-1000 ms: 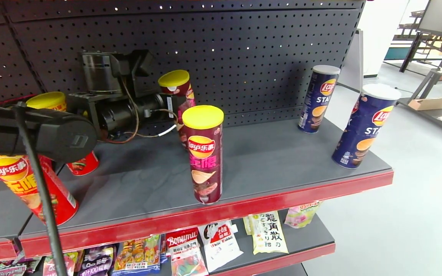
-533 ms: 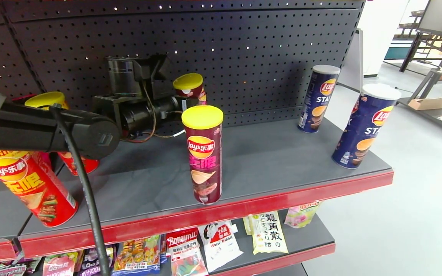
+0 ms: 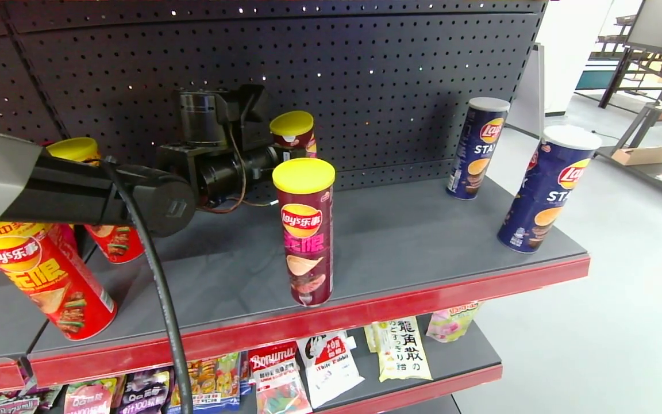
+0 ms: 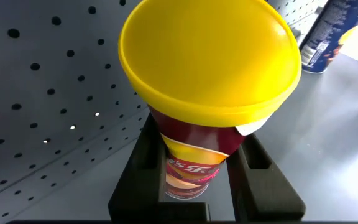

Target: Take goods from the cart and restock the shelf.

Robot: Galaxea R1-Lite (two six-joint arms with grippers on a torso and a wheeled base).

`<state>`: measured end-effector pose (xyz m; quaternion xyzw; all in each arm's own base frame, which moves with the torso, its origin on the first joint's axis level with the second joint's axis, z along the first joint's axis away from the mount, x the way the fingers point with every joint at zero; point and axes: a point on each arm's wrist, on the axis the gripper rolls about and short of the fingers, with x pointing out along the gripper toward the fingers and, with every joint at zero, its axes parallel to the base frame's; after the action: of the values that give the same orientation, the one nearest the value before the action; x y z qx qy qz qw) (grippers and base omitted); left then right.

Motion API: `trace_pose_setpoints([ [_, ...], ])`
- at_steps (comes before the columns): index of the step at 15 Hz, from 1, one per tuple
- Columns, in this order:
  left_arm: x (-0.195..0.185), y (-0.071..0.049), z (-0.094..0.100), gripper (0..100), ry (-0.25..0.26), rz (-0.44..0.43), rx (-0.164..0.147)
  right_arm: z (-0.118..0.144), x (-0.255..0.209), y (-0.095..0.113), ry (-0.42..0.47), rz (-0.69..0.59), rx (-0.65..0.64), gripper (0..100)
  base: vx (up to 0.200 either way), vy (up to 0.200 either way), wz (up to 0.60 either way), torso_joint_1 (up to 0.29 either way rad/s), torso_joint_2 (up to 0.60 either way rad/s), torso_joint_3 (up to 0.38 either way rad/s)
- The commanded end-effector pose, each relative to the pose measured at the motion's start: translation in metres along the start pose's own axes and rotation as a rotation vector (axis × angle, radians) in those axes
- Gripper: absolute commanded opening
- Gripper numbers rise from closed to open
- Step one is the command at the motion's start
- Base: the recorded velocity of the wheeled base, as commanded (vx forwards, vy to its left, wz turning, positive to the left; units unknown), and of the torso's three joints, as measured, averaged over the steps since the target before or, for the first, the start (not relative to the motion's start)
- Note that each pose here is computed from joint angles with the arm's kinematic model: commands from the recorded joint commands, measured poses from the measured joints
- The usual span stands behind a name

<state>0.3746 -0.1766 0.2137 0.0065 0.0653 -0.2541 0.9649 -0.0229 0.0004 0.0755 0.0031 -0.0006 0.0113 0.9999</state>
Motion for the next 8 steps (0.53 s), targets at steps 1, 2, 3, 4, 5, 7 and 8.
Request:
trace_pose_setpoints([
  [1,0.0012,-0.0003,-0.0016,0,0.003,-0.001,0.012,0.0,0.0001,0.0,0.001,0.0,0.0,100,0.0,0.0,0.0,0.0,0.0,0.0],
  [2,0.0012,-0.0003,-0.0011,0,0.002,-0.001,0.018,0.0,0.0001,0.0,0.001,0.0,0.0,100,0.0,0.0,0.0,0.0,0.0,0.0],
  [3,0.0012,-0.0003,-0.0013,0,0.003,-0.001,0.019,0.0,0.0001,0.0,0.001,0.0,0.0,100,0.0,0.0,0.0,0.0,0.0,0.0],
  [4,0.0016,-0.0003,-0.0019,0,0.005,-0.001,0.019,0.0,0.0001,0.0,0.001,0.0,0.0,100,0.0,0.0,0.0,0.0,0.0,0.0],
  [5,0.002,0.0004,-0.0025,0,0.006,0.0,0.019,0.0,0.0001,0.0,0.001,0.0,0.0,100,0.0,0.0,0.0,0.0,0.0,0.0],
  [7,0.0027,0.0011,-0.0042,0,0.013,0.002,0.018,0.0,0.0001,0.0,0.001,0.0,0.0,100,0.0,0.0,0.0,0.0,0.0,0.0],
  [8,0.0031,0.0011,-0.0046,0,0.014,0.002,0.018,0.0,0.0001,0.0,0.001,0.0,0.0,100,0.0,0.0,0.0,0.0,0.0,0.0],
])
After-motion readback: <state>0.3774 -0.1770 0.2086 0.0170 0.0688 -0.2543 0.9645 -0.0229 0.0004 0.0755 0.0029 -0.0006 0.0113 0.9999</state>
